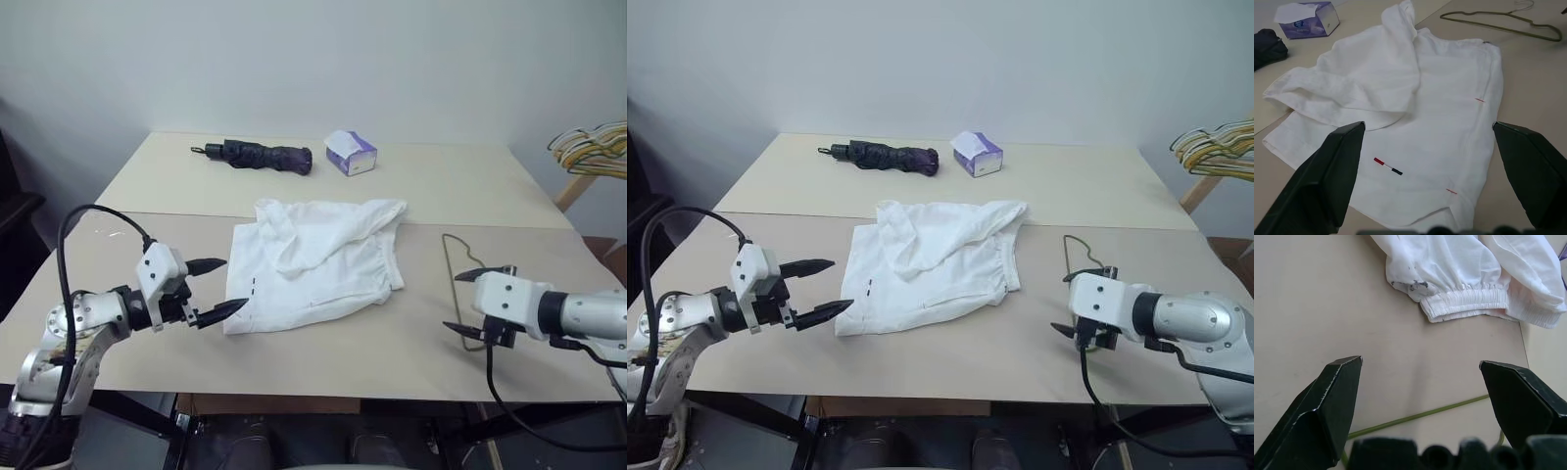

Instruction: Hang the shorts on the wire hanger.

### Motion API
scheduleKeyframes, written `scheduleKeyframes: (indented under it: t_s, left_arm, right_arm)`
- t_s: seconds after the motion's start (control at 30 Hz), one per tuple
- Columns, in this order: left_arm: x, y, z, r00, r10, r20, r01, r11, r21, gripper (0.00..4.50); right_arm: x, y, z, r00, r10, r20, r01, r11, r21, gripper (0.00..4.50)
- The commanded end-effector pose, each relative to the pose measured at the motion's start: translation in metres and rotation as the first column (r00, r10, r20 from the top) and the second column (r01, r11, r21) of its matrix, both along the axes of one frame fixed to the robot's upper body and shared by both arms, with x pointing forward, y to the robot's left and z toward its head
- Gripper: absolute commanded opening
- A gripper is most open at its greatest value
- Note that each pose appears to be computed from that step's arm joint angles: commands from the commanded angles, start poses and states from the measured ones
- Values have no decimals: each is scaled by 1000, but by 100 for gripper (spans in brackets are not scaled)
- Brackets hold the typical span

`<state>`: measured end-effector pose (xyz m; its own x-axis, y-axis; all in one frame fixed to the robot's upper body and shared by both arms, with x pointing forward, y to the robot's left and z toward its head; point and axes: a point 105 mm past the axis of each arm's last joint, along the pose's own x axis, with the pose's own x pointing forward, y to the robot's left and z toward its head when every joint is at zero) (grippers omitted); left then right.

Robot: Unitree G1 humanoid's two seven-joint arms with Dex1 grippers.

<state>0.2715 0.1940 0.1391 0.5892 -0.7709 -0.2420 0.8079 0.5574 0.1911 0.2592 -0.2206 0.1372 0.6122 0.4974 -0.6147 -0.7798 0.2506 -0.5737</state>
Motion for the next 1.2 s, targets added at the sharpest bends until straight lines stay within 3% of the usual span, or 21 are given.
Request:
scheduleKeyframes:
  t_s: [0.03,0.57,0.83,1.07,1.2]
  left_arm:
    - [1,-3,16,998,-12,61,13,1000,-16,450]
    - [3,2,6,1000,-10,21,9,999,49,450]
    - [-10,8,-28,982,-166,-93,183,956,230,450]
    - [-2,3,-59,958,-246,-150,285,885,369,450]
    - [10,0,-70,965,-216,-147,258,875,410,450]
  right_arm:
    - [3,1,13,999,10,51,-10,1000,-8,447]
    - [3,-3,13,999,2,47,-2,1000,-11,447]
    - [2,-5,15,999,-2,48,3,1000,-13,447]
    - [1,-2,14,999,-6,48,6,1000,-5,447]
    - [-1,-2,13,999,-16,49,16,1000,1,447]
